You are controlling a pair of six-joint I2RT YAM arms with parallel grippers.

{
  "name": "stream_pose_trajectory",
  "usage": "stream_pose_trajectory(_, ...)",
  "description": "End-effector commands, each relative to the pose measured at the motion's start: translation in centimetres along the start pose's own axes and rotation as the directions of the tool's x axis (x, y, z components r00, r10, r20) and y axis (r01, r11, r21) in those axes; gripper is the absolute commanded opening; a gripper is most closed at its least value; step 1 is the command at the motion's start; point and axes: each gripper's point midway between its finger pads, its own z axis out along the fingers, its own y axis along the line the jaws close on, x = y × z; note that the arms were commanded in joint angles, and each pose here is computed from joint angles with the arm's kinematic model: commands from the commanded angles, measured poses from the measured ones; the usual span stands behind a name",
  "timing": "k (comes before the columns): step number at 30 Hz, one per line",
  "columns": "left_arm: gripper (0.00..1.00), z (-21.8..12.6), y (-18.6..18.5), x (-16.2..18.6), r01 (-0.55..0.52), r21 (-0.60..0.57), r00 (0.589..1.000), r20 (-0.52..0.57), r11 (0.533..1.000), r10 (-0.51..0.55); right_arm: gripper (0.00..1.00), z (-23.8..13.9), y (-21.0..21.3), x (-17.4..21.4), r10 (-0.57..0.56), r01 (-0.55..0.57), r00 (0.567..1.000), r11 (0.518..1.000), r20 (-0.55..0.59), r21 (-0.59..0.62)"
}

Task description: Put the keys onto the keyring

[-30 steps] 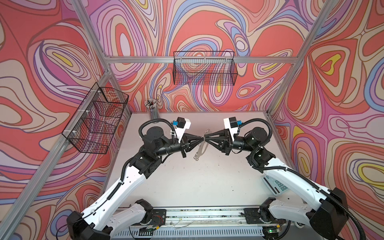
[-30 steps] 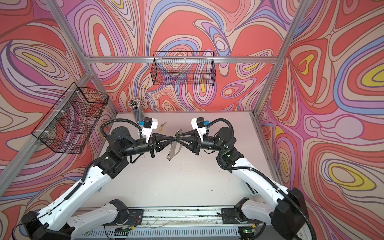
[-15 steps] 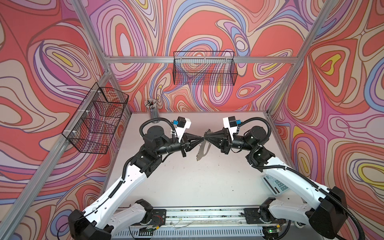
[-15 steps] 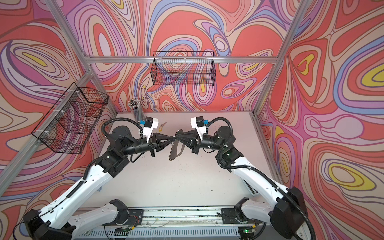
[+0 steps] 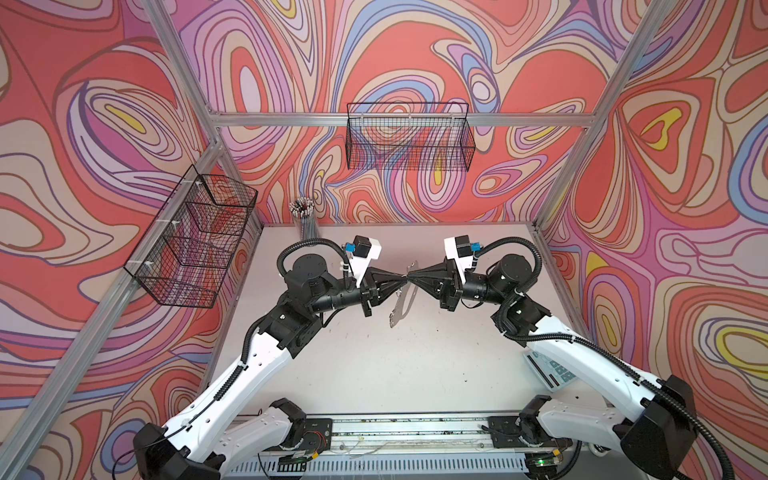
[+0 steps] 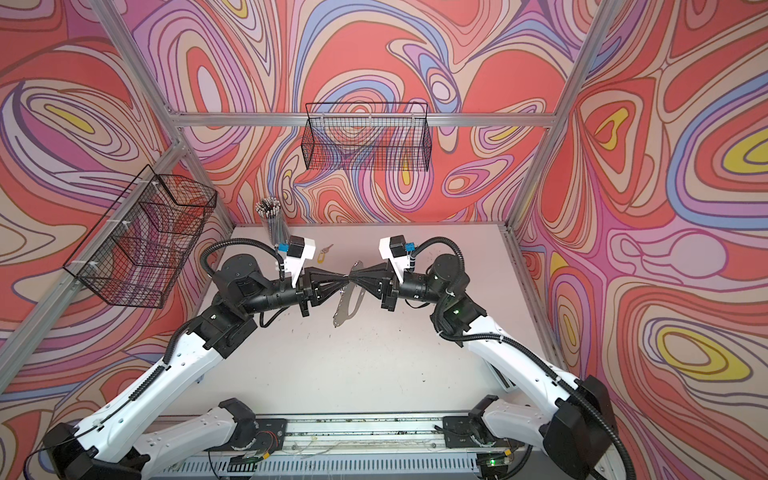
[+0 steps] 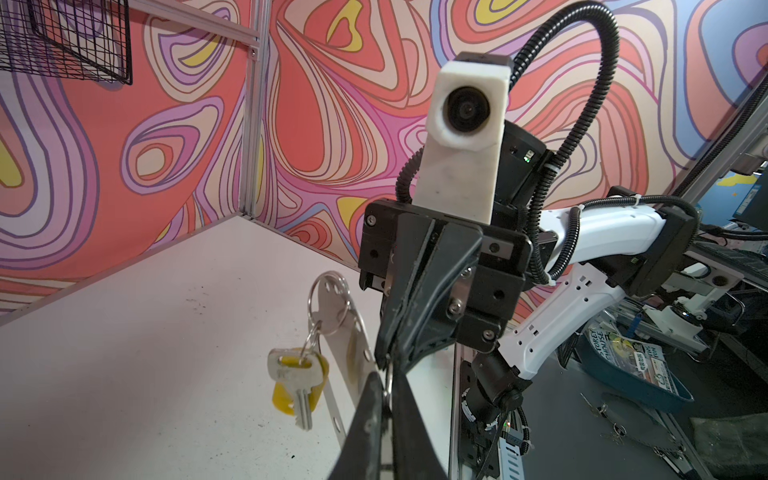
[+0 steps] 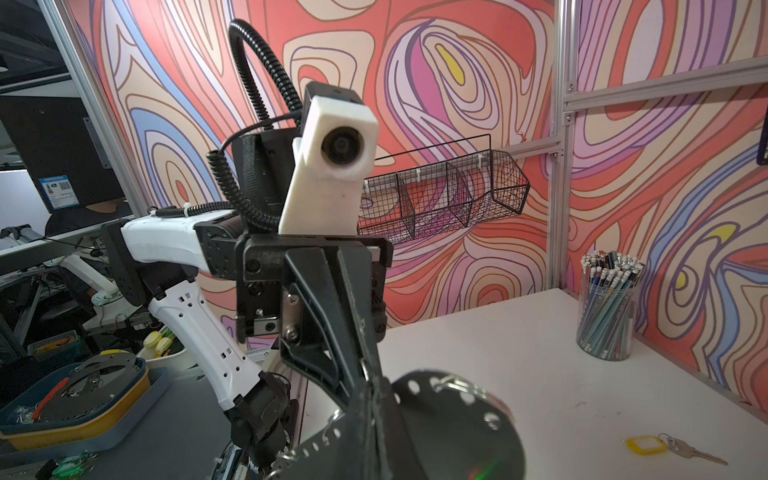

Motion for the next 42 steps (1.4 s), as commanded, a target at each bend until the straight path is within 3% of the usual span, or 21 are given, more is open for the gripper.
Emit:
stream_pose_trajectory(1,0.0,-0.1,-1.7,-0.1,-0.039,0.066,0.999,0.006,0.997,0.039,0.0,0.3,0.0,1.3,0.021,-0.021,0.999,1.0,-0.027,0.005)
stream_pose_trajectory(7,0.02,-0.3,-1.5,-0.1,-0.041,0.04,0.999,0.011,0.998,0.04,0.0,0.1,-0.2,1.2,0.013,-0.013,1.0,1.0,-0.024,0.028)
stream_pose_trajectory(15,0.12,-0.8,-1.2,-0.1,-0.054,0.001,0.998,0.02,0.999,0.054,0.0,-0.2,-0.3,1.0,0.003,-0.002,1.0,0.999,-0.016,0.054)
stream_pose_trajectory(18,0.09,-0.8,-1.3,-0.2,-0.053,0.003,0.998,0.023,0.999,0.053,0.0,-0.1,-0.3,1.0,0.005,-0.004,1.0,0.999,-0.018,0.047)
stream_pose_trajectory(21,0.0,-0.7,-1.4,-0.1,-0.049,0.017,0.999,0.018,0.999,0.048,0.0,-0.1,-0.3,0.8,0.003,-0.002,1.0,0.999,-0.015,0.045)
stream_pose_trajectory(27,0.0,-0.4,-1.6,0.1,-0.036,0.048,0.999,0.008,0.998,0.035,0.0,-0.1,0.1,0.8,0.008,-0.008,1.0,1.0,-0.009,0.023)
stream_pose_trajectory(29,0.0,-0.4,-1.7,-0.1,-0.039,0.05,0.999,0.013,0.998,0.039,0.17,-0.1,0.0,0.9,0.016,-0.016,1.0,0.999,-0.01,0.027)
stream_pose_trajectory(31,0.0,-0.4,-1.7,-0.1,-0.043,0.051,0.999,0.016,0.998,0.043,0.22,0.0,-0.1,1.2,0.022,-0.022,1.0,0.999,-0.021,0.025)
stream_pose_trajectory(42,0.0,-0.3,-1.7,-0.4,-0.05,0.055,0.999,0.02,0.997,0.049,0.19,0.5,0.3,2.1,0.049,-0.052,0.997,0.998,-0.061,-0.039)
